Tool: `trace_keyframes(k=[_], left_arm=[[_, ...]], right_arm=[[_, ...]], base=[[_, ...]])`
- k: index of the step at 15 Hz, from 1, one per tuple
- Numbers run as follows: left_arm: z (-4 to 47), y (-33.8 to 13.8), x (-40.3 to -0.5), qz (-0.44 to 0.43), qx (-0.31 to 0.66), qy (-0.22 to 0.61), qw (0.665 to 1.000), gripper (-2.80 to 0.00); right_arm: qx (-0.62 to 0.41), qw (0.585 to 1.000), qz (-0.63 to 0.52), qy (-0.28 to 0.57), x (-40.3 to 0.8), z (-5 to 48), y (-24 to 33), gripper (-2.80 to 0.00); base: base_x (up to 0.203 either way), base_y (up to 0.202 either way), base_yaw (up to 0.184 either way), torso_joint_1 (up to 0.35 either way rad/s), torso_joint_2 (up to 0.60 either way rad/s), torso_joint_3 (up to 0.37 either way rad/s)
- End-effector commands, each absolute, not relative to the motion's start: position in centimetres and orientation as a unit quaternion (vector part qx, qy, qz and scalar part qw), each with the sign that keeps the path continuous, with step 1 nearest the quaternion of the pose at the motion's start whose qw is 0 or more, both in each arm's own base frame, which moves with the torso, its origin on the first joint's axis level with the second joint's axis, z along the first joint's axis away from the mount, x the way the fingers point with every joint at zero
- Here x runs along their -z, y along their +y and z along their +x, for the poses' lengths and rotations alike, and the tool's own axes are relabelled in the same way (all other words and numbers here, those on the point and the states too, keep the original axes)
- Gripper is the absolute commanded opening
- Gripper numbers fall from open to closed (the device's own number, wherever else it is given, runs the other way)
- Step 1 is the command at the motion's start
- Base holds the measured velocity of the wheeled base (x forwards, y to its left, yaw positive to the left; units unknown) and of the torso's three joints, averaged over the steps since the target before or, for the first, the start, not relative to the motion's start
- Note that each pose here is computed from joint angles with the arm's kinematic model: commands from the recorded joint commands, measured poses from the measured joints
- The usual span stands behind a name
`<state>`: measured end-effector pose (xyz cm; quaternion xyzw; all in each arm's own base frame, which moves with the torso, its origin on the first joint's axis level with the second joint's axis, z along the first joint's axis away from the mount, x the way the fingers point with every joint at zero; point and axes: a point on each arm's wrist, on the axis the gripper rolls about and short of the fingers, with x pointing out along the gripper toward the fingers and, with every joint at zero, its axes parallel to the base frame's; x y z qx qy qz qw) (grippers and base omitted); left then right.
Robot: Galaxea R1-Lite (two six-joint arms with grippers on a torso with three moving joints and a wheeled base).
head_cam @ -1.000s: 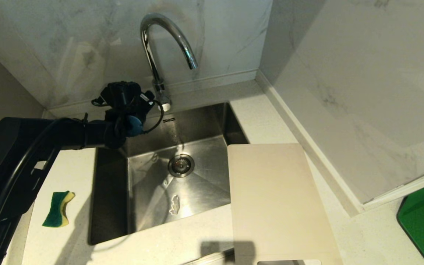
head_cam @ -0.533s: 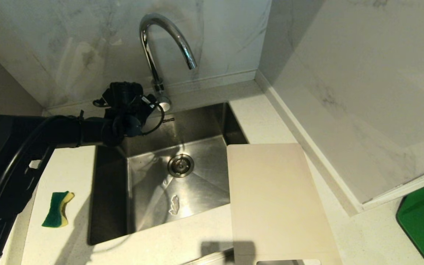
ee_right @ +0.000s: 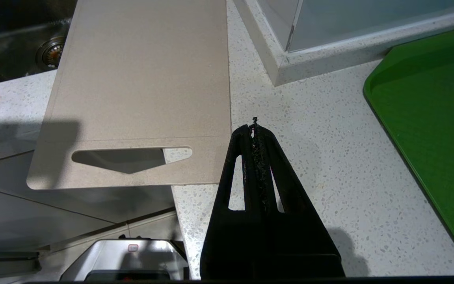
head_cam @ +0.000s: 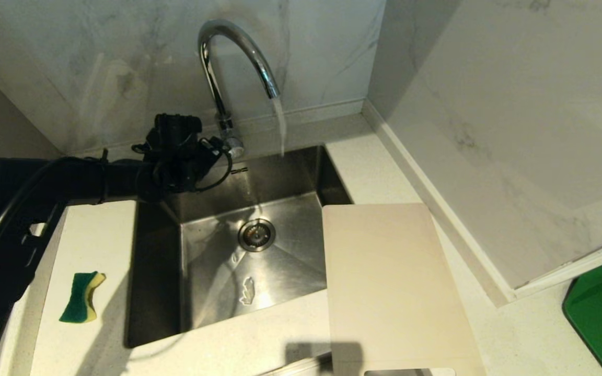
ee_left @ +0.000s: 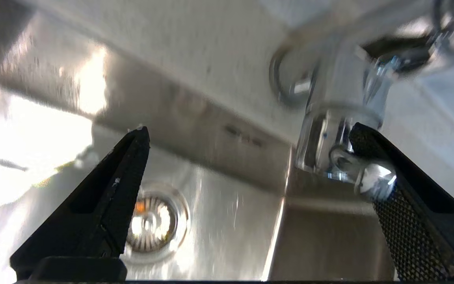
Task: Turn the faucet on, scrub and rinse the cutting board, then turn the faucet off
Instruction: Turn on the tap
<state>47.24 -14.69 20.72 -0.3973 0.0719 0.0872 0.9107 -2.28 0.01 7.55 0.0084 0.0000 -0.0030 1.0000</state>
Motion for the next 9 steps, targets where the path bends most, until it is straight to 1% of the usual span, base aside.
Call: trace_keyframes(k=[1,9], left_arm=[[46.8,-14.5,-21.4,-0.402,-0.085,0.076,0.908,0.00],[45.6,-14.6,-22.7,-0.420,-0.063,0.110,0.898,0.00]], right_arm=[[0.003,1.000,0.008,0.000,-7.5,-2.3,0.0,-2.80],[0.003,1.000,0.009,0.000,-7.5,-2.3,0.0,-2.80]], base=[[0.000,0.000,0.000,0.000,0.00,0.000],[0.000,0.000,0.000,0.000,0.00,0.000]])
